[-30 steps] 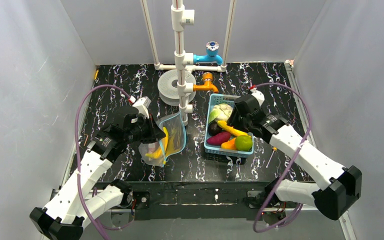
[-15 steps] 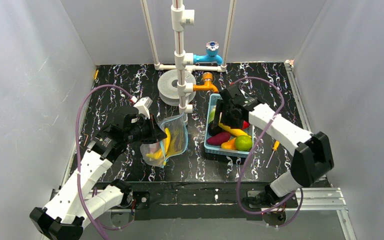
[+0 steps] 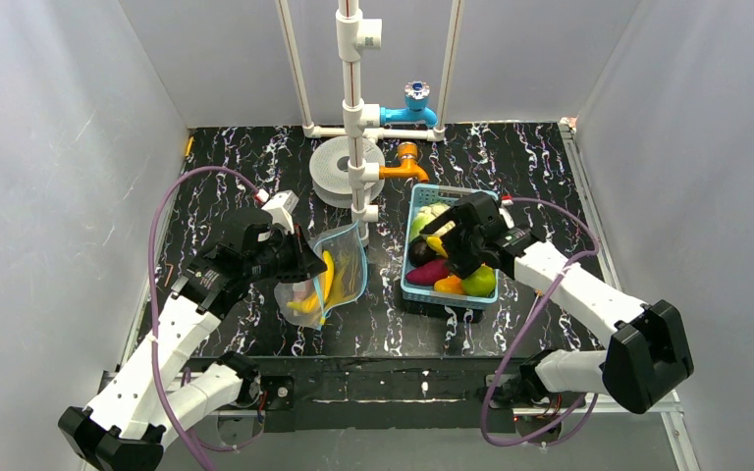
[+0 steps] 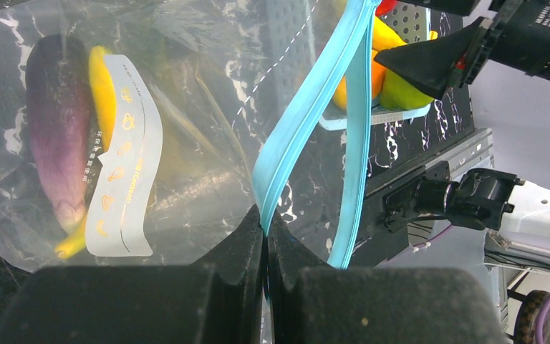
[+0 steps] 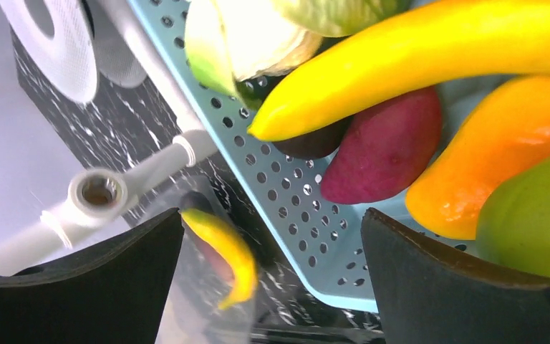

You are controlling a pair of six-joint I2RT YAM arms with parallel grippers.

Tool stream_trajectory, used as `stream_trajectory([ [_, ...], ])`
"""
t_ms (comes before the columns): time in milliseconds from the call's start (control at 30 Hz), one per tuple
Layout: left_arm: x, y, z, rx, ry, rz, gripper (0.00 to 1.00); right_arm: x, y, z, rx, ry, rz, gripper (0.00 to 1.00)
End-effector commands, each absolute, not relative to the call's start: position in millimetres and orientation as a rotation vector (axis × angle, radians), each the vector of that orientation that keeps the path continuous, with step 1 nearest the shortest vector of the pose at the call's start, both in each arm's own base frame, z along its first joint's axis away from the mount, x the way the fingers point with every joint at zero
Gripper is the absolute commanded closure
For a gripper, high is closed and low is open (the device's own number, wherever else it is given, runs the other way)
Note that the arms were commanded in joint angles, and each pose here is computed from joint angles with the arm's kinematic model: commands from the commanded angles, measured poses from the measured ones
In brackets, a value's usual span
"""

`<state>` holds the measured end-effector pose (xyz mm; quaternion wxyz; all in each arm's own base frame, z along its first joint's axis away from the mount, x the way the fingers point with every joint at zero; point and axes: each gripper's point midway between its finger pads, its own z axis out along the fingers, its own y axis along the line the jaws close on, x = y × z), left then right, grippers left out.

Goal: Place the food in the zip-top bag and seal the zipper
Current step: Pick up the fake fruit from the zipper food storage bag.

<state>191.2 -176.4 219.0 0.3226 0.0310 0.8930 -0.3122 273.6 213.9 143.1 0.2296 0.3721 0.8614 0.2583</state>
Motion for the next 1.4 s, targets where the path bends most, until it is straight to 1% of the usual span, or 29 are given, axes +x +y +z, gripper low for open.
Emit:
stream_trajectory([
  [0,190,-172,233,0.100,2.307,-0.802,1.00,301,221,163,1.369,2.160,0.856,0.00],
  [100,190,-171,234,0.099,2.302,-0.797,1.00,303,211,162,1.504,2.134,0.759,0.01],
  [167,190,-171,233,0.099,2.303,-0.796,1.00,305,207,158,1.592,2.112,0.731,0.08],
  [233,190,-171,234,0.100,2.300,-0.795,1.00,305,205,151,1.649,2.098,0.712,0.15],
  [300,190,-171,235,0.101,2.298,-0.795,1.00,303,202,141,1.705,2.098,0.677,0.29],
  [333,190,-171,235,0.102,2.297,-0.793,1.00,301,202,136,1.730,2.106,0.658,0.33],
  [400,190,-170,237,0.102,2.294,-0.793,1.00,299,202,127,1.753,2.130,0.637,0.35],
  [667,191,-170,236,0.111,2.297,-0.782,1.00,303,196,100,1.790,2.147,0.563,0.34],
  [1167,191,-169,237,0.118,2.297,-0.773,1.00,314,199,79,1.818,2.166,0.538,0.36],
  [1367,190,-167,239,0.116,2.291,-0.772,1.00,313,206,77,1.826,2.190,0.585,0.54],
])
